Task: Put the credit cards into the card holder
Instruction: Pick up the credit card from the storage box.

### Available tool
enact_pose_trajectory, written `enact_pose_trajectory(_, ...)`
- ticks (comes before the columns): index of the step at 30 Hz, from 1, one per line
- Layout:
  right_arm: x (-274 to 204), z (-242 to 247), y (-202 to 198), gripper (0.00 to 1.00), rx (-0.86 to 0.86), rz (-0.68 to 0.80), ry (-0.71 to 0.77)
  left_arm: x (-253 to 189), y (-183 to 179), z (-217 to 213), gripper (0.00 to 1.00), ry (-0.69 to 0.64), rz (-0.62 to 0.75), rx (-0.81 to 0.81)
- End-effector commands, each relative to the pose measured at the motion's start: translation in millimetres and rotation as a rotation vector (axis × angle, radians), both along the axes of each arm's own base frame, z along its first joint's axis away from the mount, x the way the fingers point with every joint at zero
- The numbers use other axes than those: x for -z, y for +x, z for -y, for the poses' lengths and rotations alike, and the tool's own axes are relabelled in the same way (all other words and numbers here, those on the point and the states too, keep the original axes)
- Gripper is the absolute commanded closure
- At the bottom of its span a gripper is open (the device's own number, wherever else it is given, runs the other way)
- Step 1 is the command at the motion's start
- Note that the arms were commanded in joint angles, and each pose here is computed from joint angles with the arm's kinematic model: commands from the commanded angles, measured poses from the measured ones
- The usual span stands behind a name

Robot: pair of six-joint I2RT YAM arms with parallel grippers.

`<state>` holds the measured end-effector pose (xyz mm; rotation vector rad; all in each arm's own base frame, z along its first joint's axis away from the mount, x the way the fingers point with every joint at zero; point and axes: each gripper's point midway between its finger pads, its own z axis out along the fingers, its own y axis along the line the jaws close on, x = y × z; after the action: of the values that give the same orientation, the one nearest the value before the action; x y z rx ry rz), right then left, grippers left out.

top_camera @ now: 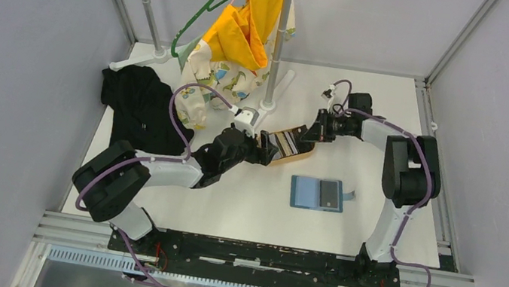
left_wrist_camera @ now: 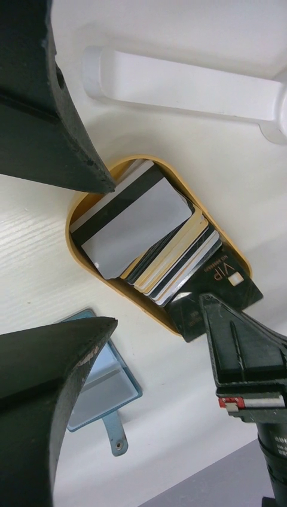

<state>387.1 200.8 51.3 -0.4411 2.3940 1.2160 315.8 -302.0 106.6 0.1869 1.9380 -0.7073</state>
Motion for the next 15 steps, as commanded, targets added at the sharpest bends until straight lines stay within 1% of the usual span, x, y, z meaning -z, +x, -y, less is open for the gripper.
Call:
enact_pose_trajectory(1, -37, 13, 9, 1.00, 0.006, 0.151, 0.006, -46, -1, -3, 0.18, -0.072, 0.063, -0.008)
enact_pose_trajectory(5, -54, 14, 1, 1.00, 0.000, 0.166, 0.064, -75, -21, -3, 0.13, -0.179, 0.082, 0.050)
enact_pose_trajectory(7, -66, 10, -7, 1.00, -0.001, 0.151, 0.128, -84, -31, -3, 0.04, -0.216, 0.075, 0.078)
enact_pose_trajectory(8, -71, 8, -11, 1.00, -0.001, 0.143, 0.166, -87, -35, -2, 0.01, -0.231, 0.065, 0.091)
enact_pose_trajectory(12, -100, -2, -30, 1.00, 0.048, 0.057, 0.343, -84, -50, 4, 0.00, -0.293, -0.021, 0.158)
enact_pose_trajectory(15, -116, -5, -39, 1.00, 0.085, 0.015, 0.424, -86, -60, 9, 0.00, -0.371, -0.066, 0.201)
